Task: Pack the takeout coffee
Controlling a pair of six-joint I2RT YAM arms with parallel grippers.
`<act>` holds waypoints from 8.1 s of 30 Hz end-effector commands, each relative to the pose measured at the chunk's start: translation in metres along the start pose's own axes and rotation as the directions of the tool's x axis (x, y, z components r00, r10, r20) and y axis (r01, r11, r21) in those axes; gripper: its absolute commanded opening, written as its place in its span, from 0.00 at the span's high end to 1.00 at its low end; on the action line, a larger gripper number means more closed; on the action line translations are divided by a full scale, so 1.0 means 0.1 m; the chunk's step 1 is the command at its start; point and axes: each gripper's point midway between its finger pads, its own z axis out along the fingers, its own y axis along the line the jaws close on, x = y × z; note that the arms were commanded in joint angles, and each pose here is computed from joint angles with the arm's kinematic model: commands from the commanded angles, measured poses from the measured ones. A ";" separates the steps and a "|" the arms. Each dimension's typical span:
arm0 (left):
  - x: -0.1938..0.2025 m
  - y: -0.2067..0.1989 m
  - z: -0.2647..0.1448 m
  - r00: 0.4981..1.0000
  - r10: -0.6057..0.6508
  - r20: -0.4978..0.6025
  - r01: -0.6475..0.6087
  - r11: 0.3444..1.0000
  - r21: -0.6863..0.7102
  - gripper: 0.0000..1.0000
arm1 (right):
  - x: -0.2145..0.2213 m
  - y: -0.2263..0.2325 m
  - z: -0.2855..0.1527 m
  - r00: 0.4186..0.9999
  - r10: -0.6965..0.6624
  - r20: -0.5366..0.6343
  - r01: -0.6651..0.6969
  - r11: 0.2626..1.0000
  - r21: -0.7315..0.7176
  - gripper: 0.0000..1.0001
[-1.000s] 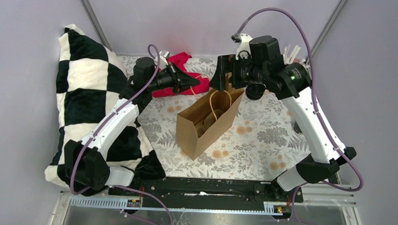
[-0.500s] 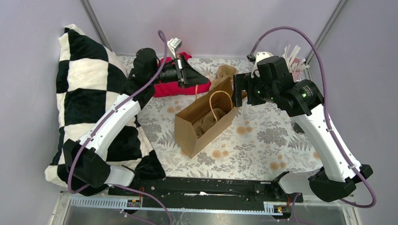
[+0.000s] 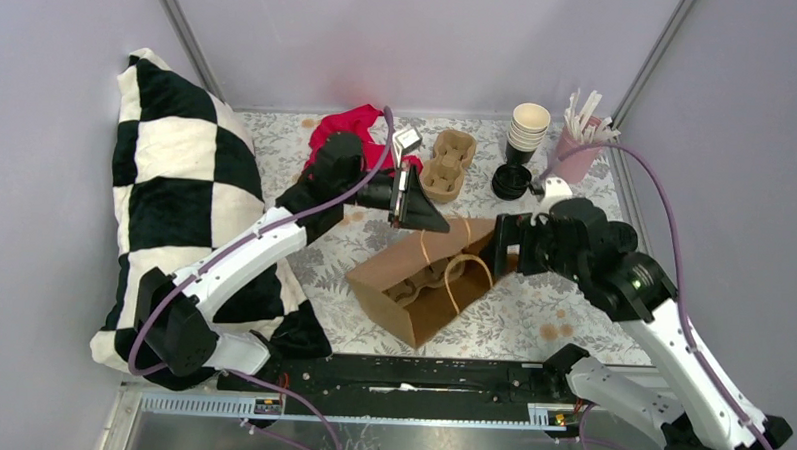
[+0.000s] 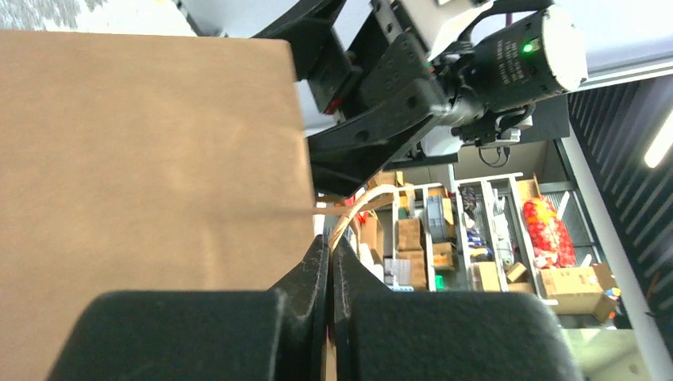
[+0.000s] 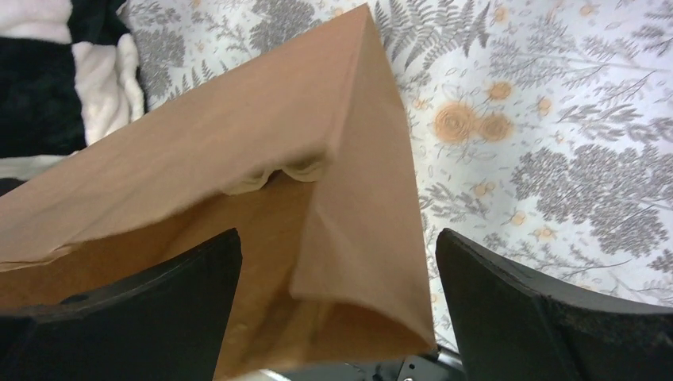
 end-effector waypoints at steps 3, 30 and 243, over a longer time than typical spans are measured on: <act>0.23 -0.12 -0.06 1.000 0.022 -0.002 -0.022 1.000 0.017 1.00 | 0.17 0.08 -0.18 0.996 0.073 0.042 -0.069 0.993 -0.093 0.02; 0.03 -0.07 -0.04 0.997 0.074 0.007 -0.073 0.996 -0.046 1.00 | 0.00 0.08 -0.21 0.993 -0.120 0.005 0.120 0.990 -0.076 0.22; -0.22 0.81 -1.64 0.973 0.228 0.043 -0.028 0.301 -0.953 1.00 | -1.27 -1.87 -0.10 0.955 0.176 0.238 -0.290 0.711 0.640 0.00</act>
